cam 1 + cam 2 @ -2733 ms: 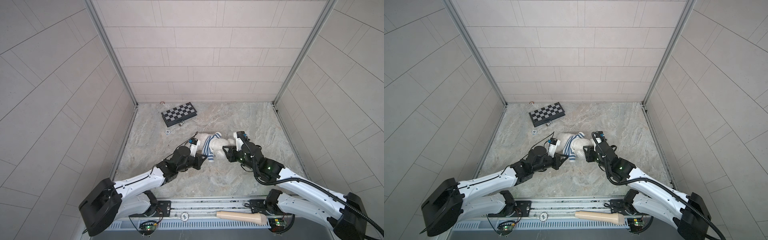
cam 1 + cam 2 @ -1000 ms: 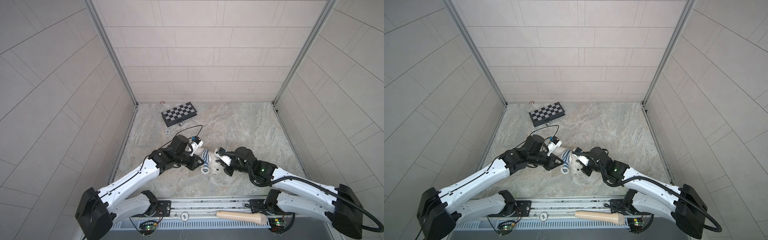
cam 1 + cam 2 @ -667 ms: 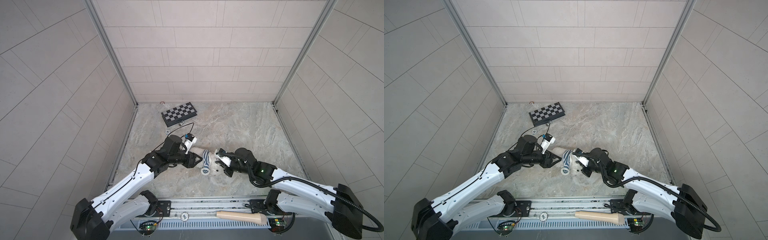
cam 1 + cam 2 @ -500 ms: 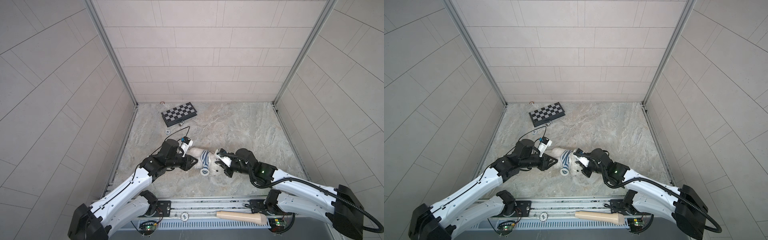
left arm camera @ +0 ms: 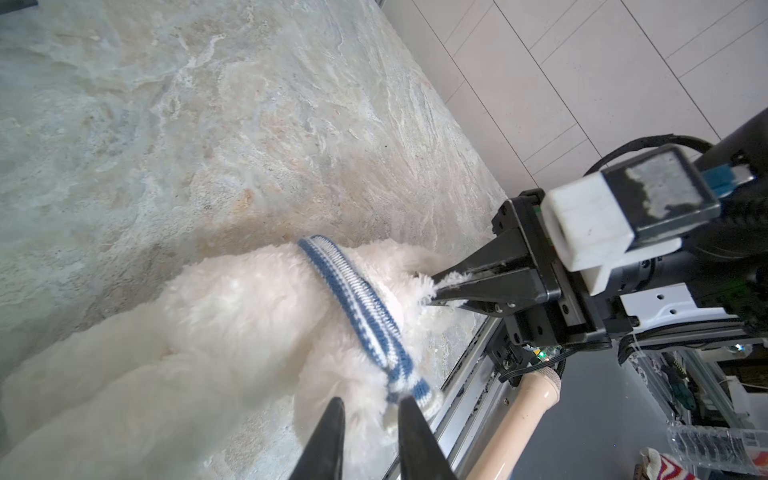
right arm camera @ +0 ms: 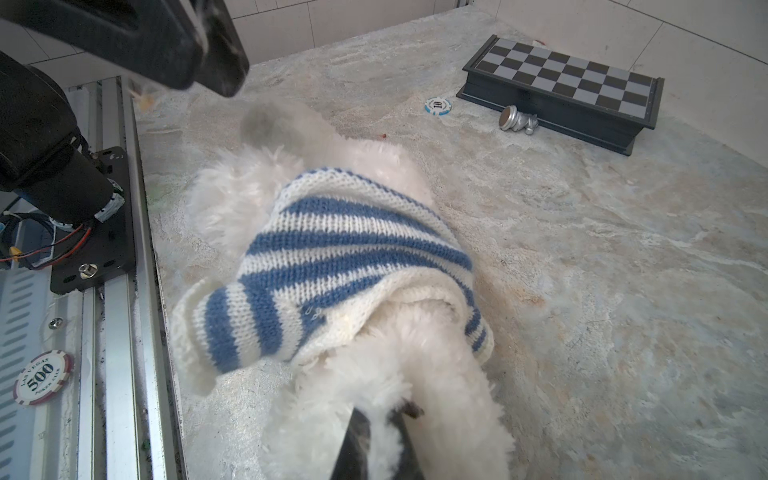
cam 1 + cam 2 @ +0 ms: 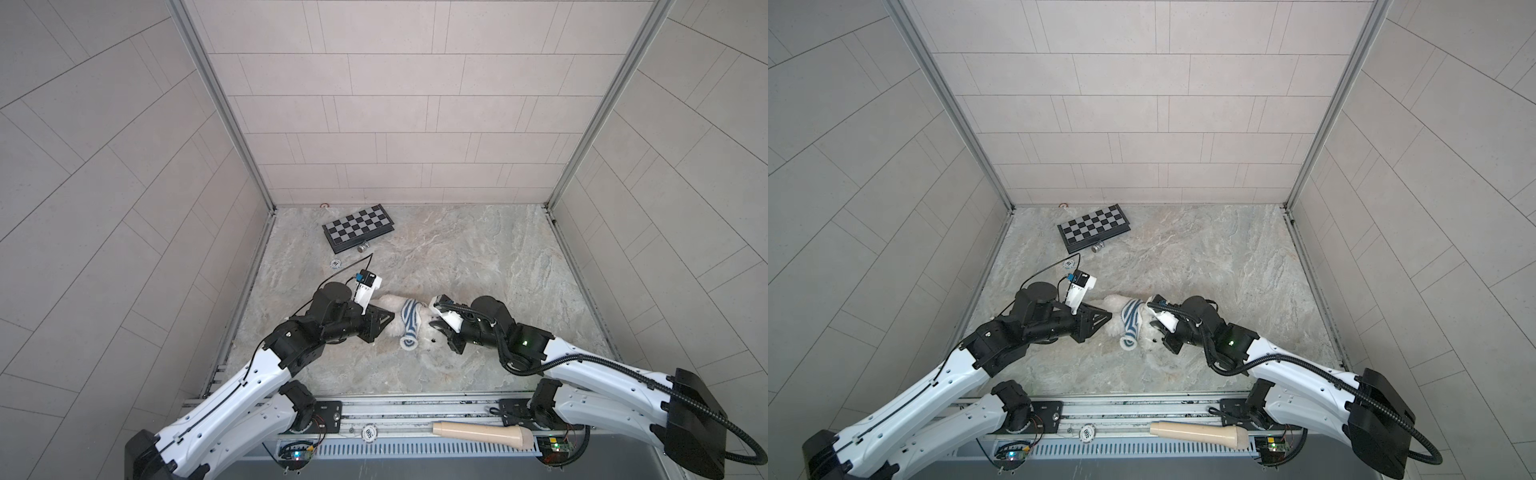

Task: Dress the teddy bear

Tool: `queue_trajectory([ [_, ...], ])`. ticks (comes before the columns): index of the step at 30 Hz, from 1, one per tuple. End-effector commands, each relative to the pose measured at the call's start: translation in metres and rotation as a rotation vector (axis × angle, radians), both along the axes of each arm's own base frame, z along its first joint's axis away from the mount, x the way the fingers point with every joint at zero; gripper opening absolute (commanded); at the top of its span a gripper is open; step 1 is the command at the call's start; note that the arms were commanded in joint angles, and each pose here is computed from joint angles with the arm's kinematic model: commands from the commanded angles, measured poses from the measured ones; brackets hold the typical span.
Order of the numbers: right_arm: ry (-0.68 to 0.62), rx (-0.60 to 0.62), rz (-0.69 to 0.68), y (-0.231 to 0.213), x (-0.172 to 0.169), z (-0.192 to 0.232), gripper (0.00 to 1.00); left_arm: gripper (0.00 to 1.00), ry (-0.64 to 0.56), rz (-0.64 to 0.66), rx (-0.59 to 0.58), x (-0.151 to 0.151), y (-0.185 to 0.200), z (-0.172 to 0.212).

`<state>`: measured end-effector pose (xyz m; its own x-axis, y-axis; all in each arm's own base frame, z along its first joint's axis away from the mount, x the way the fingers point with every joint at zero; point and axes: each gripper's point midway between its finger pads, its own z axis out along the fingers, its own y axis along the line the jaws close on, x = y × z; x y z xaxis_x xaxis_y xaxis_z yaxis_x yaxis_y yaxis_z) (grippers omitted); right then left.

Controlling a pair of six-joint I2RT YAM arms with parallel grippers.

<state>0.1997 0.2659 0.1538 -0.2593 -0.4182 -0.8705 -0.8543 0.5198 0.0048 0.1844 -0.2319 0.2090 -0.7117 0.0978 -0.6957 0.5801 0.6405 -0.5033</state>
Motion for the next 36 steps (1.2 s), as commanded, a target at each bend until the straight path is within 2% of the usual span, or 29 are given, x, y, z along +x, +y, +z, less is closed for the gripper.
queue_trajectory([
  [1,-0.039,0.048,-0.003,0.004,0.004,0.019,0.00,0.23,0.007,0.023,-0.005,0.006,-0.012,0.010],
  [6,-0.044,0.050,-0.008,0.003,0.005,0.021,0.00,0.20,0.068,0.065,0.029,0.015,-0.018,-0.007],
  [10,-0.044,0.056,-0.013,0.003,0.005,0.020,0.00,0.25,0.091,0.071,0.049,0.018,-0.022,-0.017],
  [20,-0.041,0.064,-0.018,0.003,0.005,0.018,0.00,0.26,0.111,0.091,0.033,0.025,-0.028,-0.026],
  [25,-0.045,0.066,-0.026,0.001,0.005,0.018,0.00,0.19,0.118,0.080,0.016,0.026,-0.035,-0.027],
  [30,-0.047,0.058,-0.042,-0.002,0.006,0.016,0.00,0.01,0.112,0.064,0.024,0.024,-0.038,-0.024],
  [36,-0.064,0.016,-0.130,-0.016,0.017,0.012,0.00,0.00,0.099,0.041,0.027,0.015,-0.031,-0.010],
])
